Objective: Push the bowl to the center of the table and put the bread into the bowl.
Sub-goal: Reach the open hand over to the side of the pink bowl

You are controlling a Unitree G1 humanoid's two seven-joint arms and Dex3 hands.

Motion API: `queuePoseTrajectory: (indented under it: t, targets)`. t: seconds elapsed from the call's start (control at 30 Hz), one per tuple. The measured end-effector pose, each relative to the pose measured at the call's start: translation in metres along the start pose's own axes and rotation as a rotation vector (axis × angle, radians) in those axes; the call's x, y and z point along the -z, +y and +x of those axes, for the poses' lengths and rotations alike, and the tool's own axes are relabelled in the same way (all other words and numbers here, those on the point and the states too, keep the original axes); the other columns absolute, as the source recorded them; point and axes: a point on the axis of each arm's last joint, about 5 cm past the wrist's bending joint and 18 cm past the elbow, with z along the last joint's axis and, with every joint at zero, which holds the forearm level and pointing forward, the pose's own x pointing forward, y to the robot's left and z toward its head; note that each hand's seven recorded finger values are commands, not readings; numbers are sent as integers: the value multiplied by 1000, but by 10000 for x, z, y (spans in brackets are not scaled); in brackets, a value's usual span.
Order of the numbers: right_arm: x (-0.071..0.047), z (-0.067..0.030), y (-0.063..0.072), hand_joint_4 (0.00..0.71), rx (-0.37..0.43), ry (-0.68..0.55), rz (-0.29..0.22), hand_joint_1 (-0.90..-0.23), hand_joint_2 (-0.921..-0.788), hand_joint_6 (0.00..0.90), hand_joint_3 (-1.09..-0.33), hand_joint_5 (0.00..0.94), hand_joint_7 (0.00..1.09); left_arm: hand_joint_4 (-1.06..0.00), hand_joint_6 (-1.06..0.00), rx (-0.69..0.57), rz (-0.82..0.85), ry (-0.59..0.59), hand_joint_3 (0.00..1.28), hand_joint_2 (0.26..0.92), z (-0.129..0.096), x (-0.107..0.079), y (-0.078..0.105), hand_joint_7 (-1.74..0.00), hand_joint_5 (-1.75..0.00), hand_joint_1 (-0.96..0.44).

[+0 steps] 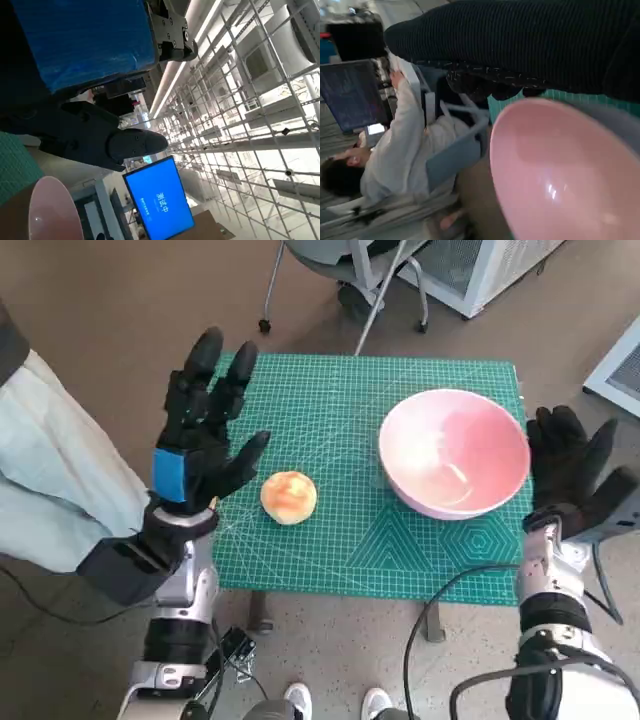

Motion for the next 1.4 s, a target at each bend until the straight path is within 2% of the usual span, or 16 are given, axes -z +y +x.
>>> queuePoseTrajectory:
  t: [0.13,0.27,0.43,0.7,0.83,1.0,1.13,1.27,1.4]
  targets:
    - [45,7,98,264,-14,28,67,-494,-921,103,-897,10,551,-289,-172,-14,16,-3,344,921,-45,-29,34,-257,-4,-329]
    - [90,9,217,242,-34,49,111,-471,-921,103,-901,2,558,-291,-179,-24,36,-3,344,921,-90,-60,67,-251,-4,-335]
    - [132,9,357,242,-62,68,136,-459,-921,97,-903,5,561,-289,-182,-36,65,-2,344,921,-138,-108,108,-246,-3,-341]
    - [180,4,581,269,-88,90,191,-505,-921,51,-846,5,706,-288,-174,-57,99,1,346,921,-192,-180,118,-233,-1,-344]
    - [190,3,688,265,-106,97,220,-504,-921,26,-841,1,768,-287,-172,-69,107,4,347,921,-218,-213,121,-230,-1,-342]
    - [187,6,810,244,-131,102,245,-498,-921,6,-850,0,786,-285,-171,-79,131,11,349,921,-254,-259,134,-227,0,-334]
    - [182,7,865,232,-142,105,250,-485,-921,6,-868,1,785,-285,-175,-87,150,17,352,921,-286,-289,154,-229,0,-338]
    - [174,11,881,240,-148,105,231,-495,-921,11,-883,7,785,-285,-175,-96,185,31,355,921,-328,-325,213,-230,0,-350]
    - [130,28,876,241,-175,72,151,-509,-921,11,-872,7,786,-284,-175,-84,311,73,360,921,-365,-400,363,-231,0,-367]
